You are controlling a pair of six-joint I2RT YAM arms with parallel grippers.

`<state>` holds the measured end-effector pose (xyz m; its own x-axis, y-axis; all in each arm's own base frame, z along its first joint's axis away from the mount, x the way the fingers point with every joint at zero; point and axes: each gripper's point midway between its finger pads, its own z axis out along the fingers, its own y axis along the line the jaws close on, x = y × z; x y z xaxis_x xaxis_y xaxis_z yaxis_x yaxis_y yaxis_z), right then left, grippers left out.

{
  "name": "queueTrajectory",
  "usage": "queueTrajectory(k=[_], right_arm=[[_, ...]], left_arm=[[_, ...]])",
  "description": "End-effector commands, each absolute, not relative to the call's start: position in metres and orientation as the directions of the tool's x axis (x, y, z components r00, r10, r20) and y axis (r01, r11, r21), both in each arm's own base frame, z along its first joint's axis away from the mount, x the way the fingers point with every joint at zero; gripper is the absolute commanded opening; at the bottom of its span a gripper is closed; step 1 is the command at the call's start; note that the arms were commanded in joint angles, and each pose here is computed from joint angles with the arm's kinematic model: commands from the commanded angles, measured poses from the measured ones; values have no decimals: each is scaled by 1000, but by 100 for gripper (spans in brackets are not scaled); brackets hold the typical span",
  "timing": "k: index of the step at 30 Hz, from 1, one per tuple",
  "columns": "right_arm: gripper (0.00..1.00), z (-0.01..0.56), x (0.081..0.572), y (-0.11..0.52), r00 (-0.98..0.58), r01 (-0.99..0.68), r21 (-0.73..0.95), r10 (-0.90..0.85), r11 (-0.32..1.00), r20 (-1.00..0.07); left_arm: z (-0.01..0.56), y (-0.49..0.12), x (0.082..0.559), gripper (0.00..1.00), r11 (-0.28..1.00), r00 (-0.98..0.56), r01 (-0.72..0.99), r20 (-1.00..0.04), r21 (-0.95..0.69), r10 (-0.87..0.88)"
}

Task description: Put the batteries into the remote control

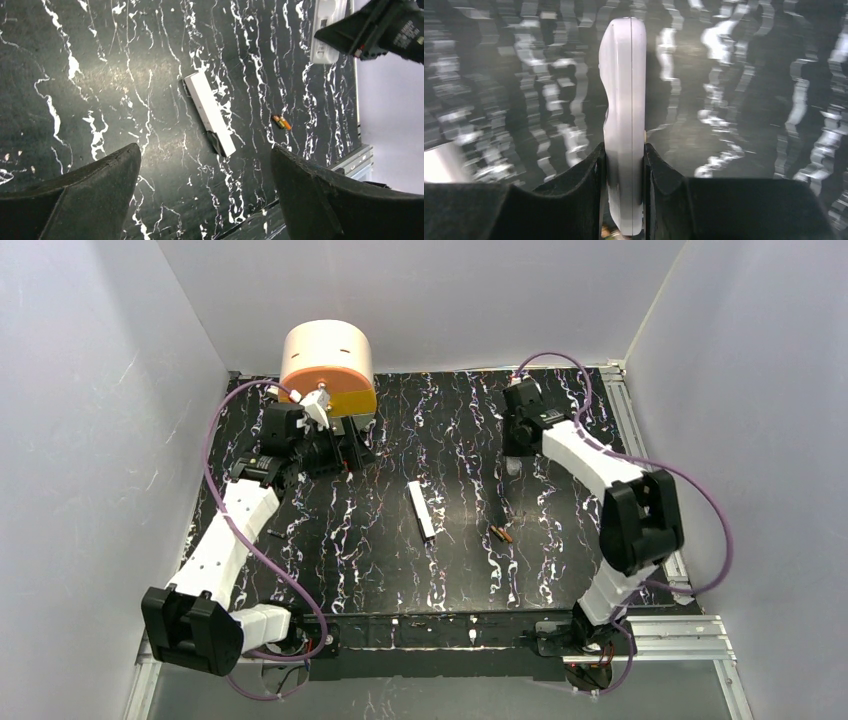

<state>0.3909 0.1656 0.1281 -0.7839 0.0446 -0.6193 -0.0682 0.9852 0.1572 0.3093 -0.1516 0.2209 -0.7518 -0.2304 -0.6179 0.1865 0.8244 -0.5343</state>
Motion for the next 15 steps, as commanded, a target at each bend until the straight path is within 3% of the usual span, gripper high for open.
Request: queueTrajectory(k=[1, 4, 12, 15], right_arm=[[1, 118, 404, 80, -813, 91, -354, -136, 931, -566], [1, 103, 413, 65, -832, 114, -479, -179, 870, -524], [1, 78, 422, 55, -872, 104, -624, -230, 775, -431], [8, 64, 418, 58, -892, 63, -621, -235, 781, -386]], left_arm=[[214, -143, 292, 98, 845, -754, 202, -629, -496, -189], [214, -151, 284, 98, 820, -771, 241, -616, -519, -164], [214, -148, 278, 98, 824, -762, 278, -635, -495, -125], [212, -151, 277, 98, 814, -766, 281, -629, -509, -129]])
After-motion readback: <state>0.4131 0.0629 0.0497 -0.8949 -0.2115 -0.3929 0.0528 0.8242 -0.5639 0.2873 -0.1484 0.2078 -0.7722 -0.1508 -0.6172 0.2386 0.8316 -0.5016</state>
